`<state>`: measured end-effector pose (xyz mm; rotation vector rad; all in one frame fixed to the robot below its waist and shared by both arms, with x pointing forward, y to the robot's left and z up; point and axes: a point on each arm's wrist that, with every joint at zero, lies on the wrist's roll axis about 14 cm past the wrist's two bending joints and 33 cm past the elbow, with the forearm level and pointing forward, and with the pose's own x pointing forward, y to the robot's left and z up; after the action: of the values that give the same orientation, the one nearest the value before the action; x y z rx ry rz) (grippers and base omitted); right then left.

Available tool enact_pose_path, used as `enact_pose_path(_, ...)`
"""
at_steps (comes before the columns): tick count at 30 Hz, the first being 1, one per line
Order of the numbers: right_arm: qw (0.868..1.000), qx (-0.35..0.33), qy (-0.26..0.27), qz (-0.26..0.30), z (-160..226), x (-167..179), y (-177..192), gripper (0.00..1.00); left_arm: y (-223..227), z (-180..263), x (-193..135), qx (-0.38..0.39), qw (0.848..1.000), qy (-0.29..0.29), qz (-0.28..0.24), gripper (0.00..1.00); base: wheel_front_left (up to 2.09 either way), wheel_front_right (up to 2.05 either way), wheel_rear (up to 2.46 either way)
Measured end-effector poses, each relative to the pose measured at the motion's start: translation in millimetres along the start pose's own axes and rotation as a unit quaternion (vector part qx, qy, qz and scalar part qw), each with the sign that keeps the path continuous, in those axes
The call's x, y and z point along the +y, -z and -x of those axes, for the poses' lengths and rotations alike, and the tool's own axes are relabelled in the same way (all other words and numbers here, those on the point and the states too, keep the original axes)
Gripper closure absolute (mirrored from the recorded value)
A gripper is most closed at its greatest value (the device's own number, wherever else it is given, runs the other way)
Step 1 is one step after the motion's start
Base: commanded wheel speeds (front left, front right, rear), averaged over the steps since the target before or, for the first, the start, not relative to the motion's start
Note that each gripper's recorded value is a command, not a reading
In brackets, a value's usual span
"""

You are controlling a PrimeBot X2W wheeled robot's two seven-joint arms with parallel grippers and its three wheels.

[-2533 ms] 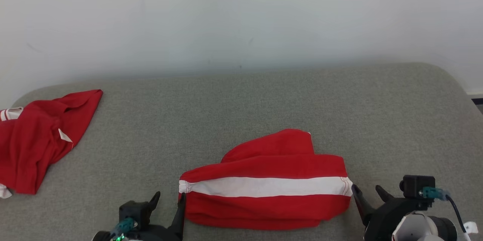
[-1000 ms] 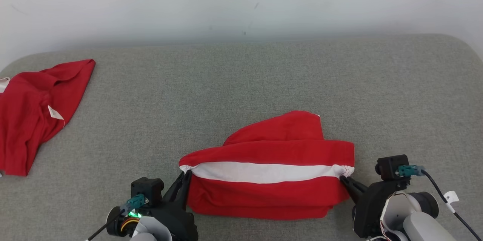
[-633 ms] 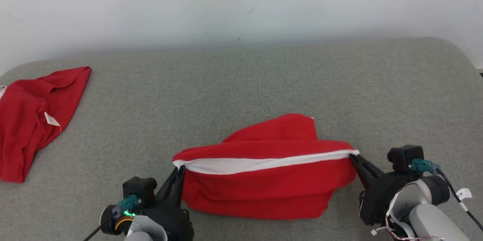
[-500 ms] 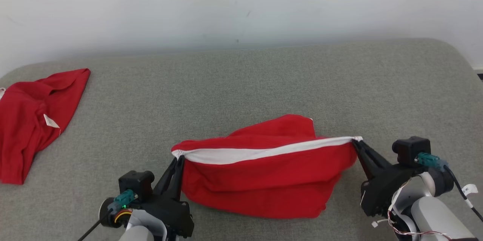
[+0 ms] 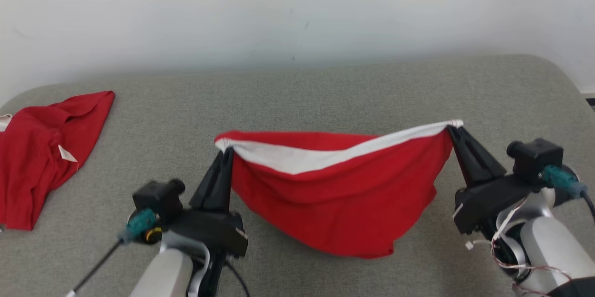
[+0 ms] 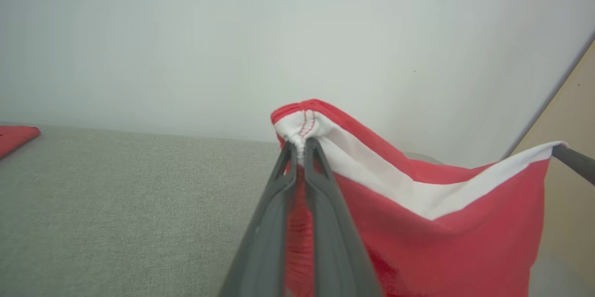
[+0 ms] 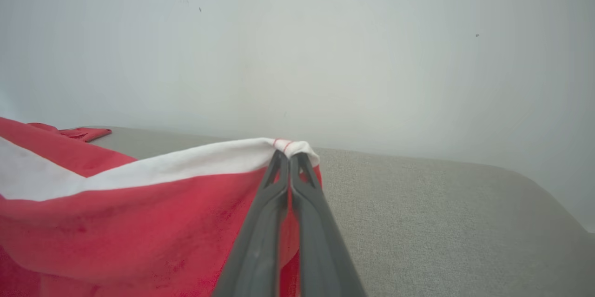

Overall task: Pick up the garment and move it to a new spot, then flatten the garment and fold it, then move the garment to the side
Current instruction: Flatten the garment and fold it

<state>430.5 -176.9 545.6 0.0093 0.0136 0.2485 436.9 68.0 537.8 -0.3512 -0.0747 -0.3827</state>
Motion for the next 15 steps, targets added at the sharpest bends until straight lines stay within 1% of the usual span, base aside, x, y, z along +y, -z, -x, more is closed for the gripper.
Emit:
enact_pose_path(3,0.999,-0.031,-0.006,0.011,-5.1,1.4,-26.6,1.00,-24.6,-15.0,-12.7,-0.026,0.999,0.018,0.027,1.00,0.00,0.00,0.00)
enact_pose_path(8,0.998,-0.048,-0.009,0.043,-16.9,-7.6,-66.7,1.00,-60.3,-43.0,-32.7,-0.034,0.997,0.061,0.033,1.00,0.00,0.00,0.00)
enact_pose_path(10,0.997,-0.050,-0.014,0.057,-26.8,-9.8,-83.1,1.00,-73.3,-56.1,-35.3,-0.032,0.996,0.075,0.029,1.00,0.00,0.00,0.00)
enact_pose_path(13,0.996,-0.041,-0.023,0.069,-43.9,-12.0,-97.9,1.00,-87.8,-76.4,-32.0,-0.027,0.996,0.087,0.005,1.00,0.00,0.00,0.00)
enact_pose_path(15,0.996,-0.037,-0.022,0.079,-57.6,-16.9,-107.1,1.00,-99.2,-92.1,-26.3,-0.034,0.996,0.086,0.012,1.00,0.00,0.00,0.00)
